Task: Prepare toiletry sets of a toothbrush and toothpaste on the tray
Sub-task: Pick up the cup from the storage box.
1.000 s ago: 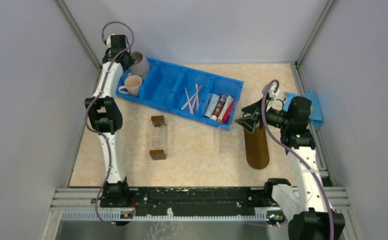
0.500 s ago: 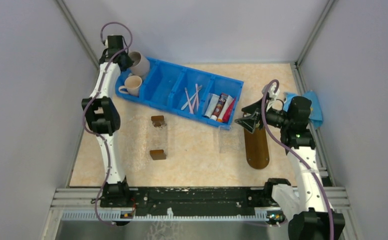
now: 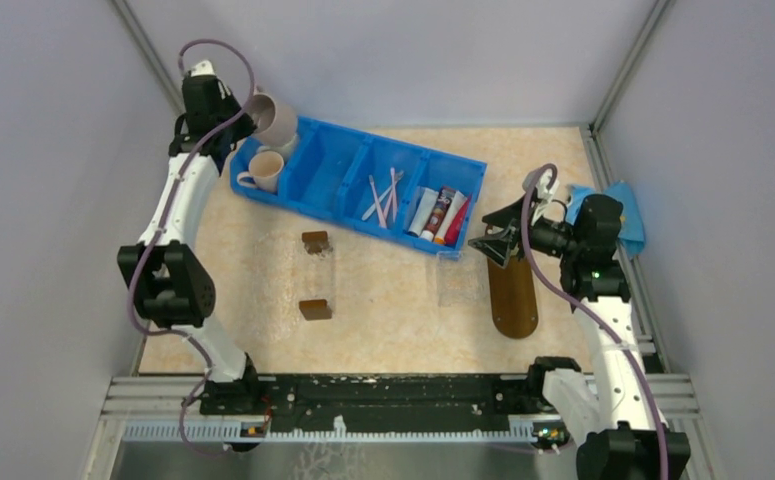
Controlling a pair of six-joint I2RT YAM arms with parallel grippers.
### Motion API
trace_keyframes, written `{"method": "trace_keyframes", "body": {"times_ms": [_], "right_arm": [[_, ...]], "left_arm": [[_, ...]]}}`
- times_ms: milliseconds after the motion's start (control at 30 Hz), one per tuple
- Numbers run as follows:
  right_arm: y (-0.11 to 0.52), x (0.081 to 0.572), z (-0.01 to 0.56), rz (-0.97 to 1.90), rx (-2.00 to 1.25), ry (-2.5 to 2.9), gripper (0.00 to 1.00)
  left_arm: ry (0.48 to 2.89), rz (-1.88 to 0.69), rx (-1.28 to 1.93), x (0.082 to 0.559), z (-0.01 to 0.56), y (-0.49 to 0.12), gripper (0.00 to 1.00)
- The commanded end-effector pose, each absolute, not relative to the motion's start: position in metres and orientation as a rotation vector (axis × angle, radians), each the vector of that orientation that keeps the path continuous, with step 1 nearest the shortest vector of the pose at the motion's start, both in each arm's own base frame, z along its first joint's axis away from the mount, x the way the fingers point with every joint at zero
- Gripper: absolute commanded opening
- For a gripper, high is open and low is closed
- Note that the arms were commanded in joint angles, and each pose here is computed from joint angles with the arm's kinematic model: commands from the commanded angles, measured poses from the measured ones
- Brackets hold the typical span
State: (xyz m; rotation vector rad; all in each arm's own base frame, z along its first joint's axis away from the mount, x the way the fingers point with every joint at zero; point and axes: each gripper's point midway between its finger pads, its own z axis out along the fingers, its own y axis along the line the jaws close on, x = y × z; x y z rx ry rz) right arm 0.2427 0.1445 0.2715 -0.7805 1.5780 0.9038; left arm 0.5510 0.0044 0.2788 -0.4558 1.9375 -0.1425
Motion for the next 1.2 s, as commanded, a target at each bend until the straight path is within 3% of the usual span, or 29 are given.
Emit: {"method": "trace_keyframes", "body": {"times_ms": [0,233,600,867,1167], "right_arm": [[0.150,0.237,0.287,0.863,-0.858,1.476,0.66],[0.156,0.226,0.286,0.877,-0.934,1.416,0.66],[0.163,0.202,0.284,0.936,-1.075,1.321,0.67],[0.166,0.179,0.271,0.900,-1.261,1.190,0.68],[0.168,0.179,0.231,0.809,-1.396,1.194,0.75]], "left_arm": [[1.651,-0.367,-0.153,0.512,0.367,-0.050,0.00],[1.477,-0.608,0.181,0.410,0.382,-0.130,0.00],[1.285,-0.871,0.630,0.272,0.341,-0.228,0.00],[1.237,-0.917,0.864,0.217,0.301,-0.260,0.00],[1.288,-0.802,1.140,0.194,0.251,-0.301,0.00]]}}
